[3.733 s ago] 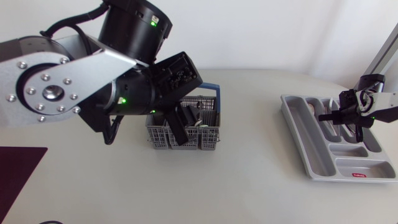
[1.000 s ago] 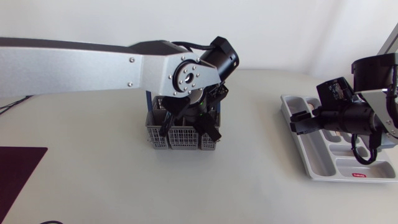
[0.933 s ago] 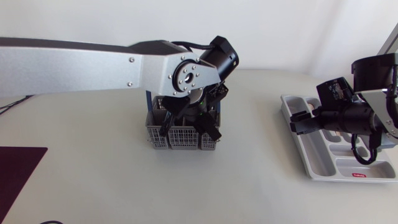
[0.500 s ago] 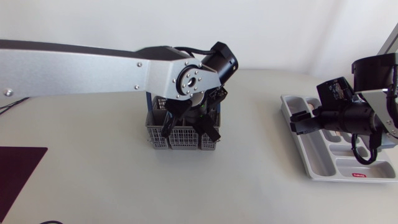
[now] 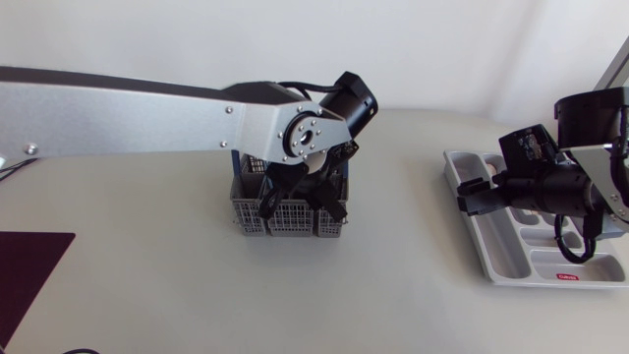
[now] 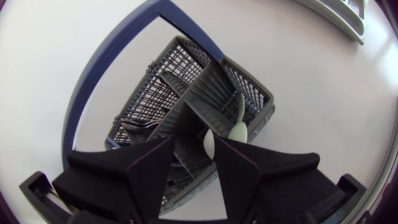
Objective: Sort the cutlery from the basket into the organizer compartments.
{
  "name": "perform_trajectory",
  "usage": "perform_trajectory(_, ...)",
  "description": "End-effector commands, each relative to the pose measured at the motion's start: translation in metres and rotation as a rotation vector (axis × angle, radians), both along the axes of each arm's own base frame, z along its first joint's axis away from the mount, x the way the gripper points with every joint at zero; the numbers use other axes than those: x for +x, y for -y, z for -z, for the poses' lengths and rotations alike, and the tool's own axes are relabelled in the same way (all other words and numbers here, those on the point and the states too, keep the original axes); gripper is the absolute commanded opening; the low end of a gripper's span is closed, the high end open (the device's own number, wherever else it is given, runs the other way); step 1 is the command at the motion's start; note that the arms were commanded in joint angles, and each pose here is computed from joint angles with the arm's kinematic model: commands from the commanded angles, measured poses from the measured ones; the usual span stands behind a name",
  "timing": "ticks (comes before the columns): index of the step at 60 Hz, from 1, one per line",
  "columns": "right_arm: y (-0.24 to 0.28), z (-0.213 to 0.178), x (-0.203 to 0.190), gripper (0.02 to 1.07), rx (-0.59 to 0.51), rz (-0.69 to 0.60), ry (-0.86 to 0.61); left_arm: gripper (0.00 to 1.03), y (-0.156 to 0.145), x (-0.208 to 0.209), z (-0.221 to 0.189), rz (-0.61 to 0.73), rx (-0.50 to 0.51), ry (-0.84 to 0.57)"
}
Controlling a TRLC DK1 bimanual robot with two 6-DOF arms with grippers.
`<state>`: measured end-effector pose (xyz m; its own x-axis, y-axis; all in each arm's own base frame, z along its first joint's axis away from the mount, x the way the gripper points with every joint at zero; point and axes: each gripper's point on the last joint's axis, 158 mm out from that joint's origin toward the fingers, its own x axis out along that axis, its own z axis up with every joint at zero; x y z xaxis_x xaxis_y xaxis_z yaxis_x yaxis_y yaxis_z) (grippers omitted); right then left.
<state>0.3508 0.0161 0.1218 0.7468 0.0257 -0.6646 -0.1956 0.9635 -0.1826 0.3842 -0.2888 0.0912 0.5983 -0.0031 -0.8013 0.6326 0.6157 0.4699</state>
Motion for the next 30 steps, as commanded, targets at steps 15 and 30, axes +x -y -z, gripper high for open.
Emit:
perform_trajectory(15,-0.003,0.005,-0.006,0.88,0.009,0.006,-0.007,0.40,-0.008,-0.008,0.023,-0.009,0.057,-0.026)
perform_trajectory(30,-0.003,0.004,-0.008,0.88,0.008,0.007,-0.003,0.14,-0.011,-0.006,0.028,-0.018,0.057,-0.019)
